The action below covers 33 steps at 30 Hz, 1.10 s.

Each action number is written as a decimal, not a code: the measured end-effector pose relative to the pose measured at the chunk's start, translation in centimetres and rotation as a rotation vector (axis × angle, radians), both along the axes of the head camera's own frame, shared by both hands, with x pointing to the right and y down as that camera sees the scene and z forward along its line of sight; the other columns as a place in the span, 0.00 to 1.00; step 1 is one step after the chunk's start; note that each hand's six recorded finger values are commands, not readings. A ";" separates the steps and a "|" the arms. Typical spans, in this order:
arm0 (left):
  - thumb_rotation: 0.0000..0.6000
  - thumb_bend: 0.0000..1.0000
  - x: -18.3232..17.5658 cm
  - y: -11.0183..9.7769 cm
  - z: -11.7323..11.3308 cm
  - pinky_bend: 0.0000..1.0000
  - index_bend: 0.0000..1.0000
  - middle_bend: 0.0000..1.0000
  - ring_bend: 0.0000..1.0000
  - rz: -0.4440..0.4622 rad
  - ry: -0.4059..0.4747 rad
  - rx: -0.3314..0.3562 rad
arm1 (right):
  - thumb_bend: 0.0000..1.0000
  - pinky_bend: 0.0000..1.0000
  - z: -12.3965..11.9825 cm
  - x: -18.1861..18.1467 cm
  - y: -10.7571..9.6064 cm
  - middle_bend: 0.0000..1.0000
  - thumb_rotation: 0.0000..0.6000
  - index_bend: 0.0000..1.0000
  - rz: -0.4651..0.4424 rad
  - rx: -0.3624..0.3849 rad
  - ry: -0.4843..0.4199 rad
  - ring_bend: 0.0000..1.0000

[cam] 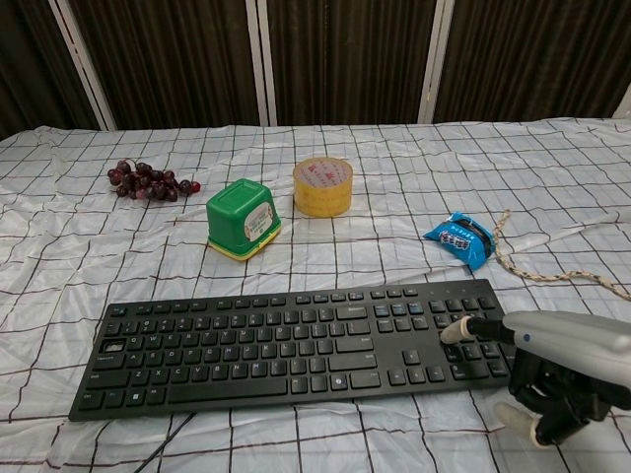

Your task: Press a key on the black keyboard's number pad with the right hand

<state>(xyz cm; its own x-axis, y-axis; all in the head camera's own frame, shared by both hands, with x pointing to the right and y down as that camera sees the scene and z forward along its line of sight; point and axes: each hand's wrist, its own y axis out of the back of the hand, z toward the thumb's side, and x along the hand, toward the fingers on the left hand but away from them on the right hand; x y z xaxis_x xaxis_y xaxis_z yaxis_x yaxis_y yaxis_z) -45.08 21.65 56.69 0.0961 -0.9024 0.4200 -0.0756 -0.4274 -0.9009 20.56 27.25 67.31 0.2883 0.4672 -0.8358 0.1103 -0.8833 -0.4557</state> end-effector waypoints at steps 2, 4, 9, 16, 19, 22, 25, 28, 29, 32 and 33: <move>1.00 0.04 0.0 0.0 0.0 0.00 0.00 0.00 0.00 0.000 0.001 0.000 | 0.49 0.78 0.1 0.1 0.1 0.90 1.00 0.10 0.003 -0.005 0.004 0.88; 1.00 0.04 0.0 0.0 0.0 0.00 0.00 0.00 0.00 0.000 0.001 0.001 | 0.49 0.78 0.2 0.2 0.2 0.90 1.00 0.10 0.005 -0.012 0.009 0.88; 1.00 0.04 0.0 0.0 0.0 0.00 0.00 0.00 0.00 0.000 0.002 0.000 | 0.49 0.78 0.3 0.2 0.4 0.90 1.00 0.10 0.006 -0.016 0.013 0.87; 1.00 0.04 0.0 0.0 0.0 0.00 0.00 0.00 0.00 -0.001 0.001 0.000 | 0.49 0.78 0.1 0.0 0.2 0.90 1.00 0.10 0.015 -0.010 0.007 0.87; 1.00 0.04 0.0 -0.1 0.0 0.00 0.00 0.00 0.00 -0.003 0.002 0.003 | 0.49 0.78 -0.1 -0.1 -0.2 0.90 1.00 0.10 0.025 0.004 0.002 0.87; 1.00 0.04 0.0 -0.1 0.0 0.00 0.00 0.00 0.00 -0.003 0.002 0.002 | 0.44 0.73 -0.5 -0.1 -0.8 0.86 1.00 0.09 0.038 0.035 -0.010 0.80; 1.00 0.04 0.0 -0.1 0.0 0.00 0.00 0.00 0.00 -0.004 0.003 0.004 | 0.40 0.64 -1.5 -0.1 -1.9 0.70 1.00 0.09 0.069 0.086 -0.035 0.65; 1.00 0.04 0.0 -0.1 -0.1 0.00 0.00 0.00 0.00 -0.005 0.006 0.007 | 0.37 0.52 -3.1 0.0 -3.2 0.48 1.00 0.08 0.097 0.153 -0.060 0.40; 1.00 0.04 0.0 -0.1 -0.1 0.00 0.00 0.00 0.00 -0.004 0.006 0.006 | 0.35 0.44 -3.7 0.1 -3.5 0.40 1.00 0.08 0.100 0.171 -0.069 0.30; 1.00 0.04 0.0 -0.1 -0.1 0.00 0.00 0.00 0.00 -0.002 0.005 0.007 | 0.32 0.21 -5.4 0.7 -4.4 0.20 1.00 0.07 0.108 0.231 -0.094 0.08; 1.00 0.04 0.0 -0.1 -0.1 0.00 0.00 0.00 0.00 -0.002 0.005 0.008 | 0.31 0.17 -6.1 1.1 -4.7 0.15 1.00 0.07 0.109 0.255 -0.096 0.04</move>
<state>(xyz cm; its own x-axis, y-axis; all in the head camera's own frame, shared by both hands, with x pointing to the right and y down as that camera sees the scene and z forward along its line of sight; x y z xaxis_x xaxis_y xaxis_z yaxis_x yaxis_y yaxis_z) -45.03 21.57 56.58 0.0969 -0.9061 0.4119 -0.0812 -0.4196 -0.9041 21.69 22.59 61.22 0.2966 0.6916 -0.6585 0.2515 -0.7218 -0.6448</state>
